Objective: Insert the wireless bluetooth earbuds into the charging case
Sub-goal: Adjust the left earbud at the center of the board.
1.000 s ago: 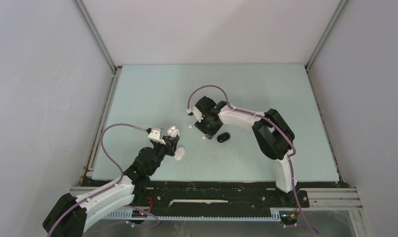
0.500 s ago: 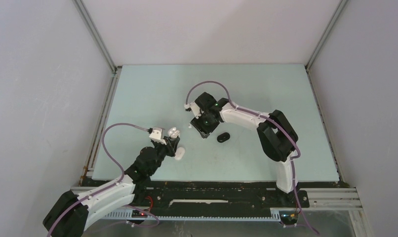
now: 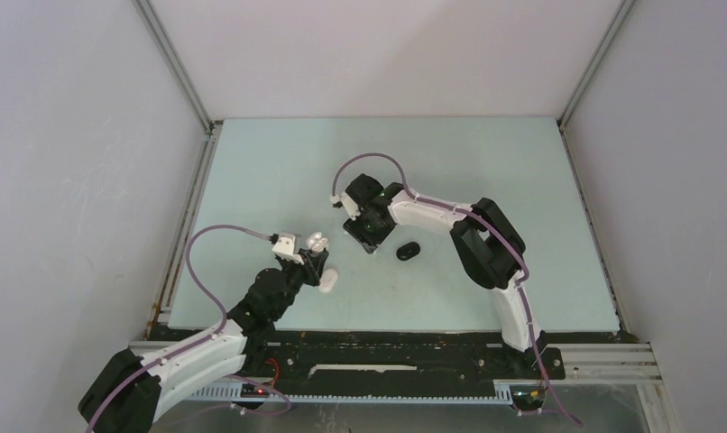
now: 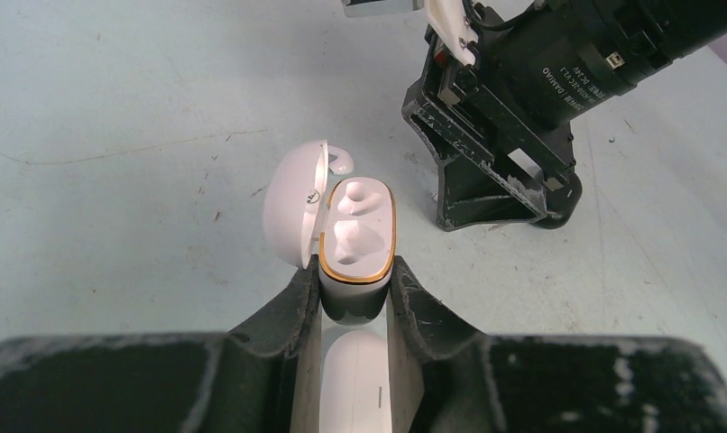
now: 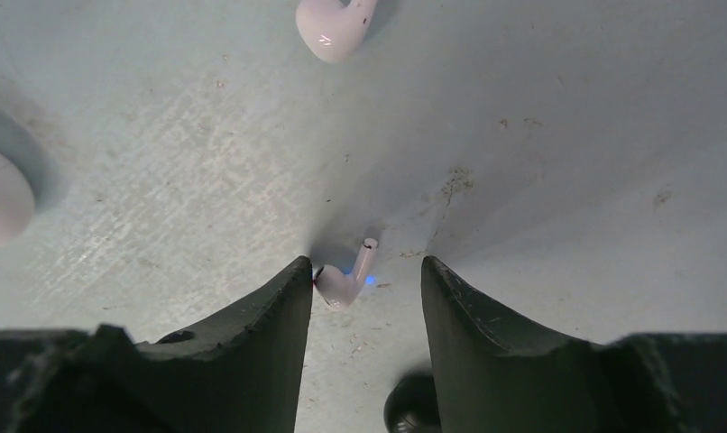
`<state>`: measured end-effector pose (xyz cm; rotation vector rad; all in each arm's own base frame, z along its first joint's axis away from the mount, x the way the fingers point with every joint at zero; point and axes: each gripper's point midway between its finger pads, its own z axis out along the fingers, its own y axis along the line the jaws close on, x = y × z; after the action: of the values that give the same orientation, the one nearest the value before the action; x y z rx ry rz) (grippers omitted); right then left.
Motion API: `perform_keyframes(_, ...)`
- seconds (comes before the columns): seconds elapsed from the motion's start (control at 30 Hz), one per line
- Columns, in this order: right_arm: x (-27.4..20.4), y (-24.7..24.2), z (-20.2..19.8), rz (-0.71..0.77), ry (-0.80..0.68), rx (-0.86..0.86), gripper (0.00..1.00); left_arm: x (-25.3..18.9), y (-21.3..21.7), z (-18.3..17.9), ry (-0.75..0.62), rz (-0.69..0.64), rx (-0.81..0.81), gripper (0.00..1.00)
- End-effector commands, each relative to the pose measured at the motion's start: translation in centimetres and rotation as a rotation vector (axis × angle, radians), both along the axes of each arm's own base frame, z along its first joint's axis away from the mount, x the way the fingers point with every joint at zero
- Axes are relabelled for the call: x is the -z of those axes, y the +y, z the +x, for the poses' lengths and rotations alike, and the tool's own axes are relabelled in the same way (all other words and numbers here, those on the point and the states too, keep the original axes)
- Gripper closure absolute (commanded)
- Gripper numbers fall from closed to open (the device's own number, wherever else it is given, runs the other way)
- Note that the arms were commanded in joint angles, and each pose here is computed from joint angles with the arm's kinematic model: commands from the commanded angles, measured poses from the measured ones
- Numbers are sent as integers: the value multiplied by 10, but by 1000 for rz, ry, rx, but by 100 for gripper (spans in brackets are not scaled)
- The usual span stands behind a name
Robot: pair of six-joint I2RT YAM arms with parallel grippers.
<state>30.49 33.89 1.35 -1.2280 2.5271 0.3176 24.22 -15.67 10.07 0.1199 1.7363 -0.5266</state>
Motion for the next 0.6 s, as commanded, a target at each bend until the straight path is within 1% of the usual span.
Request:
perform_keyframes(0.0,-3,-1,4,-45,-68,-8,50,-32,-5,8,-66,-67,-2,100)
perform_keyframes(0.2,-7,-17,-1,-61,-83,-11,50,-32,-6,8,-65,-72,2,100)
perform_keyframes(0.47,-25,-32,20,-45,-134,50,52,-32,-8,7,-59,-75,7,100)
perform_keyframes(0.57,-28,-31,22,-37,-137,49,52,-31,-8,7,-58,-75,7,100)
